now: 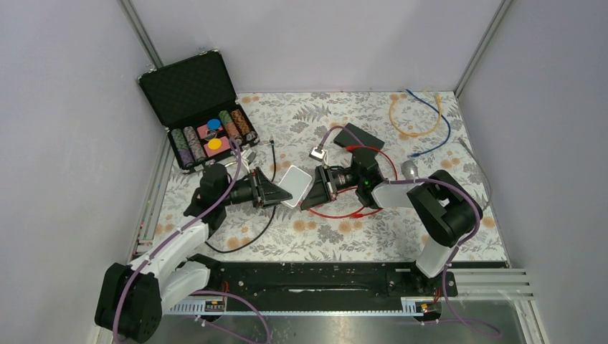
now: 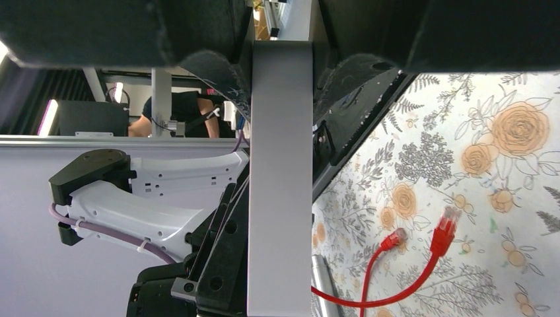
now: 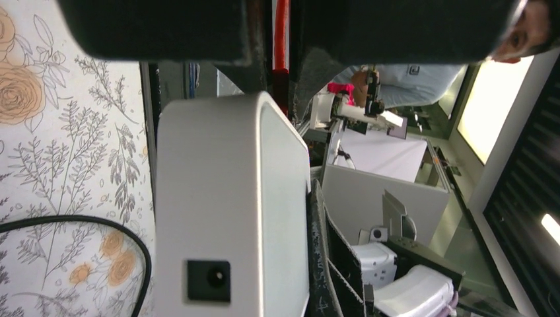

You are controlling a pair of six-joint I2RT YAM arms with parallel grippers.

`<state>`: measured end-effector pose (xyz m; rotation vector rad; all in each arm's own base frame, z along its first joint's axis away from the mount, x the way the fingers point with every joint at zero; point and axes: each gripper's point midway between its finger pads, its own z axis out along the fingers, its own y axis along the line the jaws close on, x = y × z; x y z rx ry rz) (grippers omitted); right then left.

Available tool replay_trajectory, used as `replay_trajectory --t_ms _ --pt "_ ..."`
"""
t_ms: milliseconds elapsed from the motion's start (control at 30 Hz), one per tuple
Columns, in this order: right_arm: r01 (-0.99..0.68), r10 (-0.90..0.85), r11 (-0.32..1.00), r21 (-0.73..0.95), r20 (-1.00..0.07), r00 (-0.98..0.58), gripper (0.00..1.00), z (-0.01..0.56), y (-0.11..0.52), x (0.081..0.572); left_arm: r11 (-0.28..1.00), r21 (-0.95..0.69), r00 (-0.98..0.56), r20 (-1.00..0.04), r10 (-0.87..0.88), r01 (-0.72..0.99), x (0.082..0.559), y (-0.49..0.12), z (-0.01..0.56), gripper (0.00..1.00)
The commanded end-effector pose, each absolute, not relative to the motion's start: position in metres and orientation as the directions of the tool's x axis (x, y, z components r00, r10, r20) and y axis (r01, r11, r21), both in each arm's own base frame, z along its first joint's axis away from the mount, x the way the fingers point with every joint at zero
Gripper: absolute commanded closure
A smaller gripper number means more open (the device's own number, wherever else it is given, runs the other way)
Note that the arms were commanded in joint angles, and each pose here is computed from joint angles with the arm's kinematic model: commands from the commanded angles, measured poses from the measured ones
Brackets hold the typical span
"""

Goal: Insert the plug into the switch port
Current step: Insert the connector into the switch port.

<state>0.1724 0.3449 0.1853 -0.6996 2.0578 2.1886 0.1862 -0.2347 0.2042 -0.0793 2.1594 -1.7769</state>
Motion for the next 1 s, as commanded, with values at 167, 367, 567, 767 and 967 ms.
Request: replay_trajectory --t_ms 167,367,567,767,967 --pt "-0.547 -0.040 -0.149 0.824 -0.557 -0.829 1.00 0.234 0.367 0.205 0.096 -0.978 -0.978 -0.192 -0.086 0.184 0.140 -0.265 0.213 1.00" --pt "-0.584 0.056 -0.112 0.804 -0.582 -0.811 1.00 0.241 0.372 0.222 0.012 -0.995 -0.992 -0.095 -0.088 0.094 0.123 -0.276 0.211 1.00" --pt "-0.603 0.116 -0.097 0.792 -0.593 -0.797 1.00 0.253 0.374 0.231 0.014 -0.995 -0.989 -0.102 -0.106 0.101 0.119 -0.280 0.209 1.00" --pt "-0.583 0.173 -0.039 0.811 -0.569 -0.804 1.00 0.246 0.373 0.242 0.020 -0.996 -0.990 -0.083 -0.117 0.081 0.115 -0.285 0.206 1.00" --pt "-0.565 0.199 0.000 0.825 -0.554 -0.808 1.00 0.239 0.370 0.246 0.058 -0.989 -0.974 -0.145 -0.172 0.136 0.119 -0.280 0.205 1.00"
